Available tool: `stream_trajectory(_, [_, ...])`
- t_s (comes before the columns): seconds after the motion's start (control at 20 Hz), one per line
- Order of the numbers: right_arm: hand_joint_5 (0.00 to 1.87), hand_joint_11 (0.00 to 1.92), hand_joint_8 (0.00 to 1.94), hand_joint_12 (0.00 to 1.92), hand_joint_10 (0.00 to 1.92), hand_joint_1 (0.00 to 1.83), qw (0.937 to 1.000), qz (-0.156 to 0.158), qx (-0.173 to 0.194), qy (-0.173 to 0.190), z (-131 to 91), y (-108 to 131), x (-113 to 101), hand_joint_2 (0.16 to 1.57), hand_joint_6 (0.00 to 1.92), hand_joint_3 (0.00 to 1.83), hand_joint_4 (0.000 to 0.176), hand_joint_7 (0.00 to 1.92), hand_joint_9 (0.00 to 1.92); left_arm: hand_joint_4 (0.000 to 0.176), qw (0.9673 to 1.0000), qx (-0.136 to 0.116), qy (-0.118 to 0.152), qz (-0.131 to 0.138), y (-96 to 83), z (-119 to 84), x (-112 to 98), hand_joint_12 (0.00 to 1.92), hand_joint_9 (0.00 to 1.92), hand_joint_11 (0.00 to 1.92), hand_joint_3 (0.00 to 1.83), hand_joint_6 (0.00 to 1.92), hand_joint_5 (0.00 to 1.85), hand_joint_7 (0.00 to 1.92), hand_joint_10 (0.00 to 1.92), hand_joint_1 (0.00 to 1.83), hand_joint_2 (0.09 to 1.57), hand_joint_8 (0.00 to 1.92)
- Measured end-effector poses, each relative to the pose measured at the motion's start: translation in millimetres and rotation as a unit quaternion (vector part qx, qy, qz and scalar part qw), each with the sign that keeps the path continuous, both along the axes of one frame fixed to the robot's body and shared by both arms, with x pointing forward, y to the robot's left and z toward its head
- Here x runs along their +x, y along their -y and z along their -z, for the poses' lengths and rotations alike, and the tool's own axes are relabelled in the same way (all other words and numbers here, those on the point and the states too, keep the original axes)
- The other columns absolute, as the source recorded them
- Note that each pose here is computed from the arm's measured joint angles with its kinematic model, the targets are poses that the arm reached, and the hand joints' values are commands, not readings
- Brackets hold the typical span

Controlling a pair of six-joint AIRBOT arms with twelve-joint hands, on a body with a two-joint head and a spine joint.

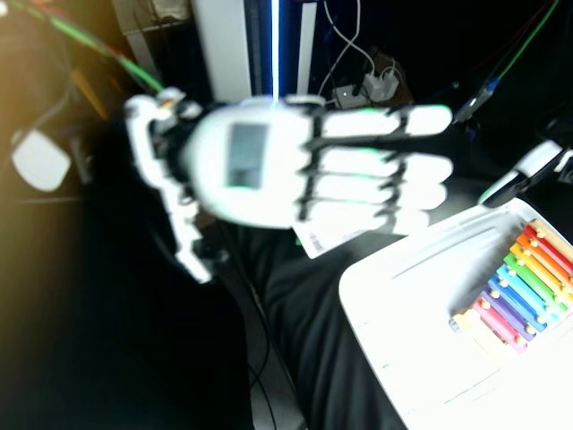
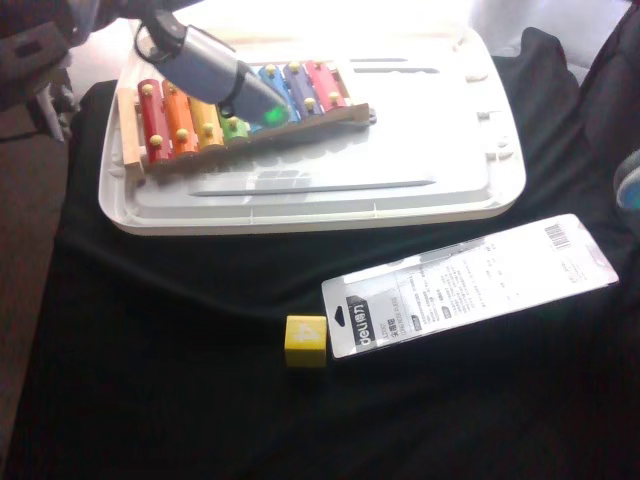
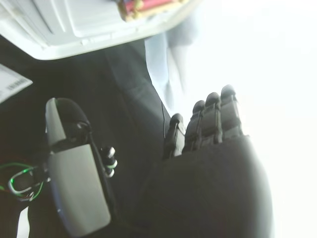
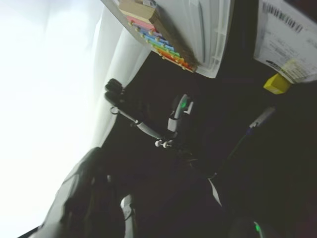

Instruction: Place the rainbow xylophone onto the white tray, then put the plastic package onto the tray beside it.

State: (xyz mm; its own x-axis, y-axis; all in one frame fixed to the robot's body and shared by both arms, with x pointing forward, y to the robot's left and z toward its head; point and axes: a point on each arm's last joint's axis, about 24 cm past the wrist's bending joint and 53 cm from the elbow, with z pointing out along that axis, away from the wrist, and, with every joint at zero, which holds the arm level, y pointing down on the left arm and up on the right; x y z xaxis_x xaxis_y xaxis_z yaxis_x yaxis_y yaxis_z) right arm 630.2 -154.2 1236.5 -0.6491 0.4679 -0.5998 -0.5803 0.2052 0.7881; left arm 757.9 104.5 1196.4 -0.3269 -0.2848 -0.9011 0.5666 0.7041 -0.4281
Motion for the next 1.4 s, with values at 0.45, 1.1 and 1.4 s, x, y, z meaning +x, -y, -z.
stream_trajectory(0.45, [0.0, 0.09, 0.0, 0.05, 0.0, 0.44, 0.9865, -0.054, -0.143, -0.06, 61.8, -33.0, -3.3, 0.69, 0.0, 0.0, 0.145, 0.0, 0.0, 0.172, 1.0, 0.005, -0.002, -0.008, -15.8, 4.4, -10.5, 0.01, 0.01, 0.02, 0.0, 0.0, 0.0, 0.0, 0.0, 0.84, 0.78, 0.0])
stream_trajectory(1.1, [0.0, 0.05, 0.0, 0.05, 0.0, 0.62, 0.9703, -0.075, -0.209, -0.097, 101.6, -36.5, -12.5, 0.62, 0.0, 0.0, 0.079, 0.0, 0.0, 0.176, 1.0, -0.002, 0.008, 0.004, -19.8, -0.1, -27.3, 0.03, 0.05, 0.05, 0.0, 0.0, 0.0, 0.0, 0.01, 0.87, 0.78, 0.0])
stream_trajectory(1.4, [0.0, 0.16, 0.01, 0.11, 0.01, 0.56, 0.9672, -0.08, -0.217, -0.105, 107.5, -38.0, -15.4, 0.61, 0.0, 0.0, 0.029, 0.08, 0.09, 0.176, 1.0, -0.002, 0.008, 0.006, -18.3, -0.6, -29.4, 0.02, 0.06, 0.04, 0.0, 0.0, 0.0, 0.0, 0.01, 0.83, 0.73, 0.0])
